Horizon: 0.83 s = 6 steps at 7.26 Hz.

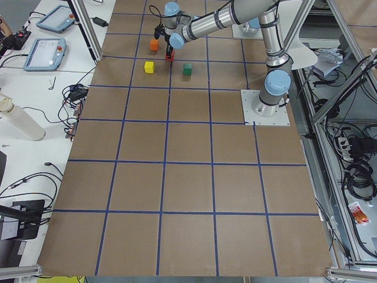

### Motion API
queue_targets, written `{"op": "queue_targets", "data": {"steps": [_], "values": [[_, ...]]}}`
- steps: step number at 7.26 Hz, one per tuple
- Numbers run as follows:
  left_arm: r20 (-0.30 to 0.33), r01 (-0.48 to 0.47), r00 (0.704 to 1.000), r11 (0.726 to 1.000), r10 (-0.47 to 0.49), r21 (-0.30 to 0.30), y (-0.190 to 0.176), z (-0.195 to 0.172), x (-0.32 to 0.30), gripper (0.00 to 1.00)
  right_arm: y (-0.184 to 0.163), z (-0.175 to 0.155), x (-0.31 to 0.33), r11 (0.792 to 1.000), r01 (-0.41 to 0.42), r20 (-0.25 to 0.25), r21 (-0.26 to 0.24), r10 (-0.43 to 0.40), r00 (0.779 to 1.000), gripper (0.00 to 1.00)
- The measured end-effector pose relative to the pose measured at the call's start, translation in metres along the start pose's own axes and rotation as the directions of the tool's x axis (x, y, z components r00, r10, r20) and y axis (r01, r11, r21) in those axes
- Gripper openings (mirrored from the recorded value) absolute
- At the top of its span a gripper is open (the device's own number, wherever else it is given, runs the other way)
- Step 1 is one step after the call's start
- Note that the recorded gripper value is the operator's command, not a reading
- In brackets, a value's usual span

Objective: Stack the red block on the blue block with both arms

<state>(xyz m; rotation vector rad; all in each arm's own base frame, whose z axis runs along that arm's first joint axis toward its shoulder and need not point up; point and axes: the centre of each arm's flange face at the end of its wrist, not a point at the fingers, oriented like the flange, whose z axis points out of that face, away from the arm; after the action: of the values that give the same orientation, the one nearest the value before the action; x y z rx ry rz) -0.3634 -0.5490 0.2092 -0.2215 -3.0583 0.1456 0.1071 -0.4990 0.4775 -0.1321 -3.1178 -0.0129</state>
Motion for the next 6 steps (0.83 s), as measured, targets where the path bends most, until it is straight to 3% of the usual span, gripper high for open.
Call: {"op": "queue_targets", "data": {"steps": [1,3,5,6], "values": [[0.0,0.008,1.0,1.0,-0.008,0.008,-0.004,-0.01,-0.003,1.0,0.0,0.0,0.0,1.0,0.0,0.001,0.0,0.0,1.0,1.0],[0.012,-0.003,1.0,1.0,0.003,0.002,-0.026,-0.092,-0.046,1.0,0.001,0.001,0.0,1.0,-0.001,-0.003,-0.007,0.001,1.0,1.0],[0.033,-0.009,0.999,0.994,0.013,-0.111,-0.025,-0.183,-0.131,1.0,0.001,0.001,-0.001,1.0,0.002,-0.004,-0.006,-0.002,1.0,1.0],[0.033,-0.008,0.999,0.994,0.011,-0.11,-0.015,-0.223,-0.172,1.0,0.001,0.0,-0.002,1.0,0.005,-0.005,-0.004,-0.005,1.0,1.0]]}}
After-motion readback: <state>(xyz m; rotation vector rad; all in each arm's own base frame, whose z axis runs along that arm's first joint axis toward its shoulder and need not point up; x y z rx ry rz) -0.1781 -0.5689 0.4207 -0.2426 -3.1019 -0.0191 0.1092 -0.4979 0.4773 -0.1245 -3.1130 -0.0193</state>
